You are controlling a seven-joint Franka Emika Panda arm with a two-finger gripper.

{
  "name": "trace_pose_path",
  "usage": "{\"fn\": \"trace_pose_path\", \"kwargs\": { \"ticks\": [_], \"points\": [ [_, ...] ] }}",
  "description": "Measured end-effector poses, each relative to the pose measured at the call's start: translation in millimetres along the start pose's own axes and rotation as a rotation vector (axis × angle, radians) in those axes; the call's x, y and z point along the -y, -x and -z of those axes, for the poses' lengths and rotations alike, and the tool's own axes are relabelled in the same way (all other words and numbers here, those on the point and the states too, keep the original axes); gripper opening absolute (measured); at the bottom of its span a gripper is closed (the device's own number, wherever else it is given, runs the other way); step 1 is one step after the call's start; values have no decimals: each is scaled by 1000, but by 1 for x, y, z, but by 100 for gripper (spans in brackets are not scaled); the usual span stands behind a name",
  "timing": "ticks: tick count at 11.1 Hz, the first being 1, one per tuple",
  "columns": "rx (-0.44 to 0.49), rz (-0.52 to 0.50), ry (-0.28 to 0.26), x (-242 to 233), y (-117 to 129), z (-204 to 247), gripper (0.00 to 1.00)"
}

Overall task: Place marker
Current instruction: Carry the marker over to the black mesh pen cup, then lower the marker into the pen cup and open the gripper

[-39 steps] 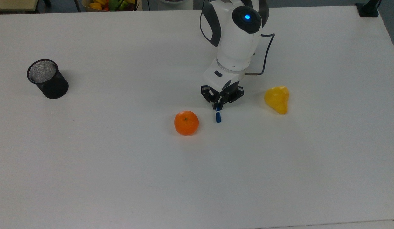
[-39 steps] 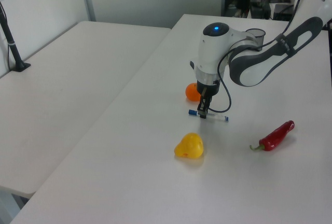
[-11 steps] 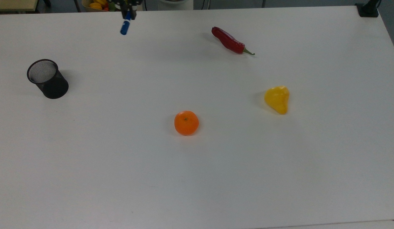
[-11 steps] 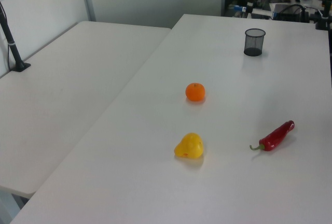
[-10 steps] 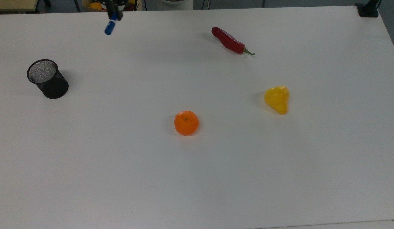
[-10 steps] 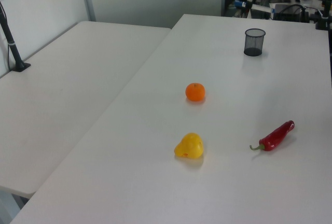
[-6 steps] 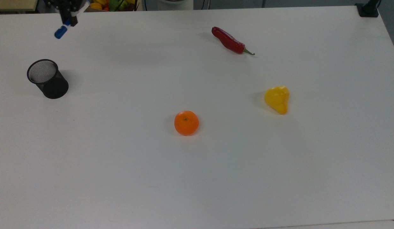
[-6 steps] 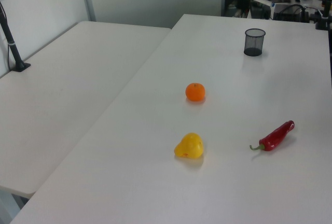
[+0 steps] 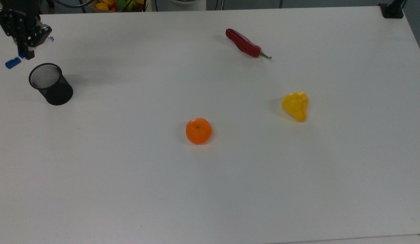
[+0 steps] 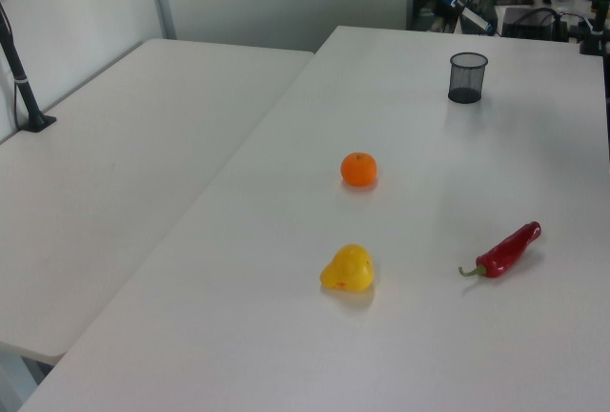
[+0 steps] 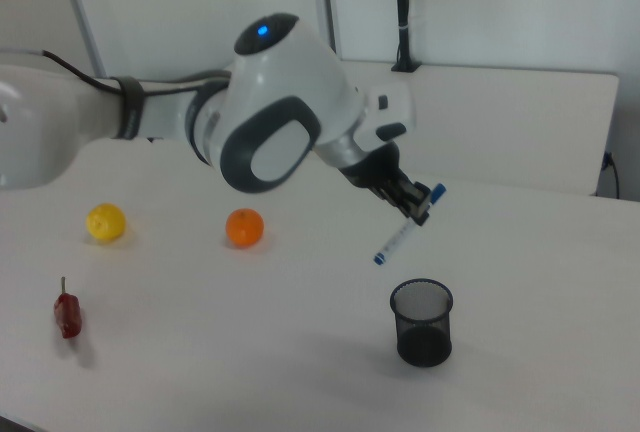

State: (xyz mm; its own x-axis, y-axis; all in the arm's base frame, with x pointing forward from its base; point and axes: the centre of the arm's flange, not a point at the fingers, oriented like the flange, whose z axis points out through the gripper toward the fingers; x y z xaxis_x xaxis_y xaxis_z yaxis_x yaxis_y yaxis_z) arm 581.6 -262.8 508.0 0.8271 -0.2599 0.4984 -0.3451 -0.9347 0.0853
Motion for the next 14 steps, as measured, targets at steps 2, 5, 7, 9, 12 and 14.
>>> {"fn": "trace_pose_path", "kwargs": {
  "ticks": [2, 5, 7, 9, 12, 14],
  "points": [
    [-48, -5, 29, -10, 4, -19, 16],
    [-146, -1, 59, -12, 19, -44, 16],
    [-206, 1, 70, -11, 36, -56, 16],
    [-274, 2, 82, -10, 55, -65, 16],
    [-348, 15, 94, -7, 75, -72, 16],
    [-355, 25, 94, -2, 79, -77, 16]
  ]
}}
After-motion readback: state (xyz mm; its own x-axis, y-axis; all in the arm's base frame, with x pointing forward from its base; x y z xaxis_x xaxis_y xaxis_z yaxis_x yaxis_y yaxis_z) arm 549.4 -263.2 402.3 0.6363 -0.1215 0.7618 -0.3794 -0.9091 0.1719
